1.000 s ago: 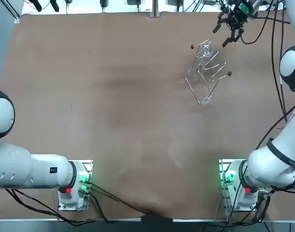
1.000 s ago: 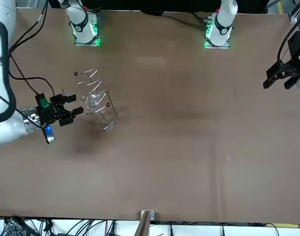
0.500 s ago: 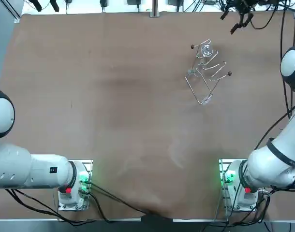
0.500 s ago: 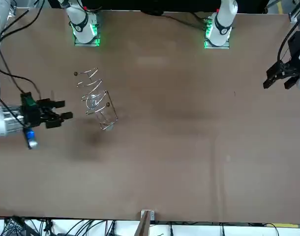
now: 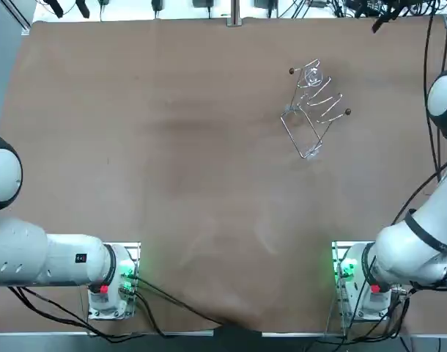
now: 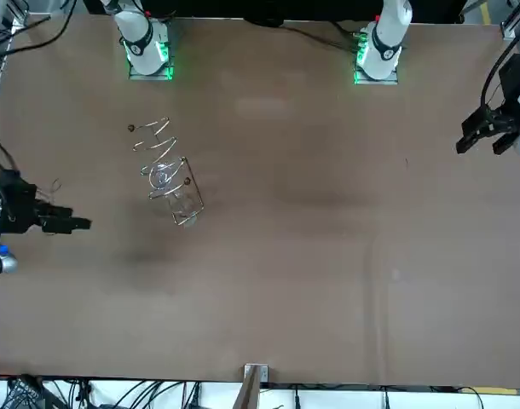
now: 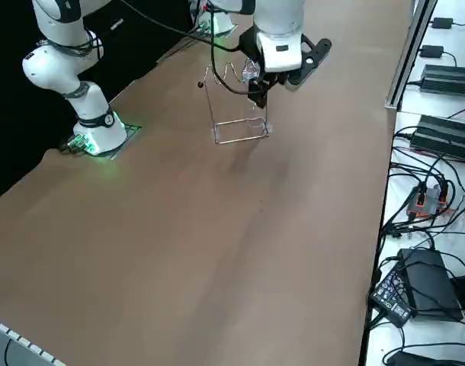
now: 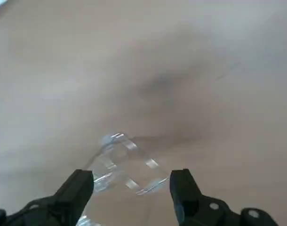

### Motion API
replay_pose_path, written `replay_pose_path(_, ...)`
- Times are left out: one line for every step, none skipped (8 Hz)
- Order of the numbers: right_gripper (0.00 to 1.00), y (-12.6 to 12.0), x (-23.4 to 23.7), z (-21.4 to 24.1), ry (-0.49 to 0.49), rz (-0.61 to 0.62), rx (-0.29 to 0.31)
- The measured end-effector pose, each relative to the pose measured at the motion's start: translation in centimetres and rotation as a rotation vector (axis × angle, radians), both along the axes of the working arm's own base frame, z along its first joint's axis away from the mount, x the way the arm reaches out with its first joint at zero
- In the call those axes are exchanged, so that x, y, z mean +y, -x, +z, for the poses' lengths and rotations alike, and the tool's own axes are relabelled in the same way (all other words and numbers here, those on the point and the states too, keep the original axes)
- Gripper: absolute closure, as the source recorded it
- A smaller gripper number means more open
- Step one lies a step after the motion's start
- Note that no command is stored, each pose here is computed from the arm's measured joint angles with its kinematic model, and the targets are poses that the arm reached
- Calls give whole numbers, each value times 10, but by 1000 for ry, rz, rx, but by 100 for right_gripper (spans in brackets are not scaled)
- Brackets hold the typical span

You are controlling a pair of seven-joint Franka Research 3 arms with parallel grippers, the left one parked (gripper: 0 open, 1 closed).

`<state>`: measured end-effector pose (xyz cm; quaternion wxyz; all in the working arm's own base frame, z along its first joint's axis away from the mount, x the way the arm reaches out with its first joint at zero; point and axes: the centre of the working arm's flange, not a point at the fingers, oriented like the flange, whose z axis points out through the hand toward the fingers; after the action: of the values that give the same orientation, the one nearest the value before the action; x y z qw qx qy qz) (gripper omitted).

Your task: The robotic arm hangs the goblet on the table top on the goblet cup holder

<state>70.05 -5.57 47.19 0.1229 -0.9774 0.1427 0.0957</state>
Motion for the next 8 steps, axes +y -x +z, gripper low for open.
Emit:
replay_pose_path(0, -1, -3, 4, 113, 58, -21)
replay_pose_path(0, -2, 1, 12, 200, 105, -42)
replay_pose_path(0, -1, 7, 22, 245, 145, -65)
replay_pose_path(0, 1, 9, 34, 260, 187, -85)
replay_pose_path(0, 4, 6, 44, 266, 227, -104)
replay_pose_path(0, 7, 2, 56, 270, 251, -124)
replay_pose_path(0, 13, -1, 74, 277, 260, -143)
replay_pose_path(0, 24, -1, 90, 281, 263, -148)
